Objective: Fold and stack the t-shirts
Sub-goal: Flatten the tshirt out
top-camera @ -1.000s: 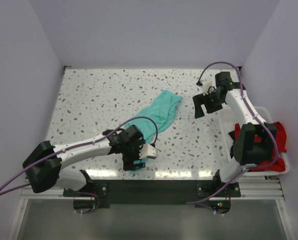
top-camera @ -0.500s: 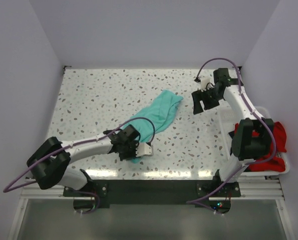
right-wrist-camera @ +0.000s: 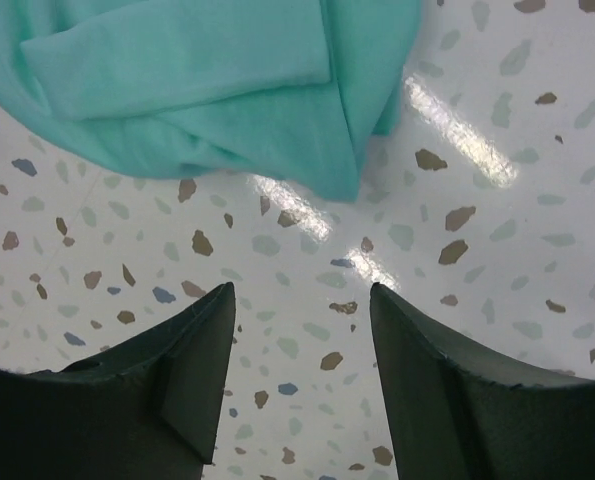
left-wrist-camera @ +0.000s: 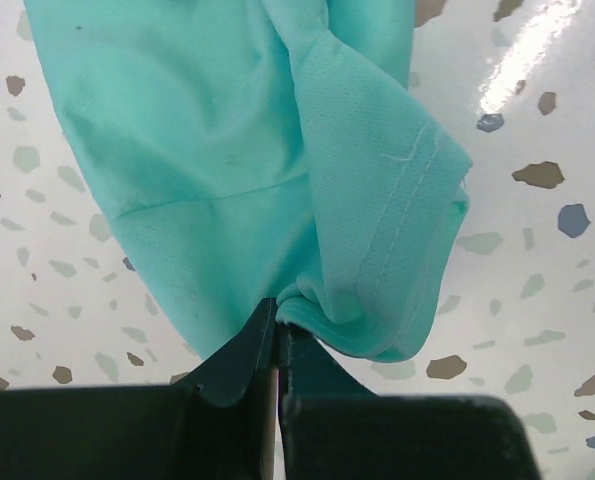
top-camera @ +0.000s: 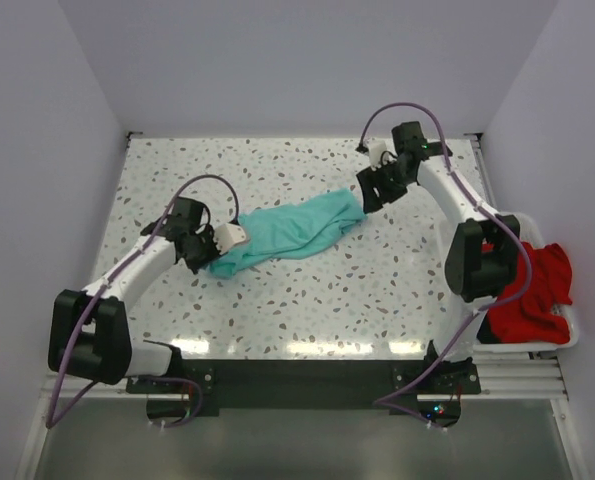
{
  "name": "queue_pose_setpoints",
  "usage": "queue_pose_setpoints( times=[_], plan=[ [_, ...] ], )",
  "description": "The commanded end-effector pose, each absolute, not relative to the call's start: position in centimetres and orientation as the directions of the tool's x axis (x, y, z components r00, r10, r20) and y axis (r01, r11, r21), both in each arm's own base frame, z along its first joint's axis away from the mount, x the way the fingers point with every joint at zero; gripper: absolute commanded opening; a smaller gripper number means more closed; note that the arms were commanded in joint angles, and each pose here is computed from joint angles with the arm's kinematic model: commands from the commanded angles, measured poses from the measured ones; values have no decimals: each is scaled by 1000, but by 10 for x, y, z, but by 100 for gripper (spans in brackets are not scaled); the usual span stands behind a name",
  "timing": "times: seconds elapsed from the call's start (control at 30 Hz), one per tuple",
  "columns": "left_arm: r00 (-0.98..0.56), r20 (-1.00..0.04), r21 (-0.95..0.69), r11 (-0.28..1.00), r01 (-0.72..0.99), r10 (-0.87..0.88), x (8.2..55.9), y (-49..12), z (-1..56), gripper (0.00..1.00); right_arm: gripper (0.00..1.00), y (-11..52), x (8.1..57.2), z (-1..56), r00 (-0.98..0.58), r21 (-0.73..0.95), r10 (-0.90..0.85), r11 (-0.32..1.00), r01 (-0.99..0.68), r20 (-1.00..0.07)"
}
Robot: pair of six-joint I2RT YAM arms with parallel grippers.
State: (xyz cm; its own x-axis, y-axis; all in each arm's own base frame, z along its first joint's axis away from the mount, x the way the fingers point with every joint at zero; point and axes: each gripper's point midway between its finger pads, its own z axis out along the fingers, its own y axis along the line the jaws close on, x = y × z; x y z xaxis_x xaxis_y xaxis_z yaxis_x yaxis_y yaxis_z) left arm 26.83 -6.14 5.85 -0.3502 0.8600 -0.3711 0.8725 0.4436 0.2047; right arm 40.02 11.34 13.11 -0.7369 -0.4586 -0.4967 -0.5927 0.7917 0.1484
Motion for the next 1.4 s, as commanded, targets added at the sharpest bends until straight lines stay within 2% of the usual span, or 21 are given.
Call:
queue_pose_setpoints(
  times=[0.0,0.23,0.5,0.63,1.03,1.07,1.17,1.3,1.37],
  plan=[
    [-382,-412,164,480,862,827,280,-57,62,0,59,141,437,142,-638,50,-518,753,-656,-570],
    [-460,-437,123,557,821,773,295,-53,56,0,57,173,471,115,-686,142,-487,751,-645,-541],
    [-478,-427,114,570,814,768,297,-51,46,0,50,187,488,90,-727,214,-432,762,-611,-534],
    [-488,-421,104,576,811,764,295,-51,43,0,45,194,487,77,-752,261,-416,758,-597,-512],
    [-499,-425,102,588,803,755,299,-52,44,0,45,196,467,75,-785,328,-413,743,-583,-461],
    [-499,-427,108,591,800,754,301,-51,45,0,39,195,465,74,-789,327,-413,746,-579,-455],
    [-503,-431,108,596,795,749,302,-51,47,0,31,193,460,81,-790,325,-417,747,-580,-449],
    [-522,-459,96,624,775,719,307,-51,58,0,0,191,455,104,-780,314,-419,746,-588,-465],
    [-531,-490,93,646,757,692,312,-49,68,0,0,187,456,121,-768,296,-417,749,-593,-485]
  ],
)
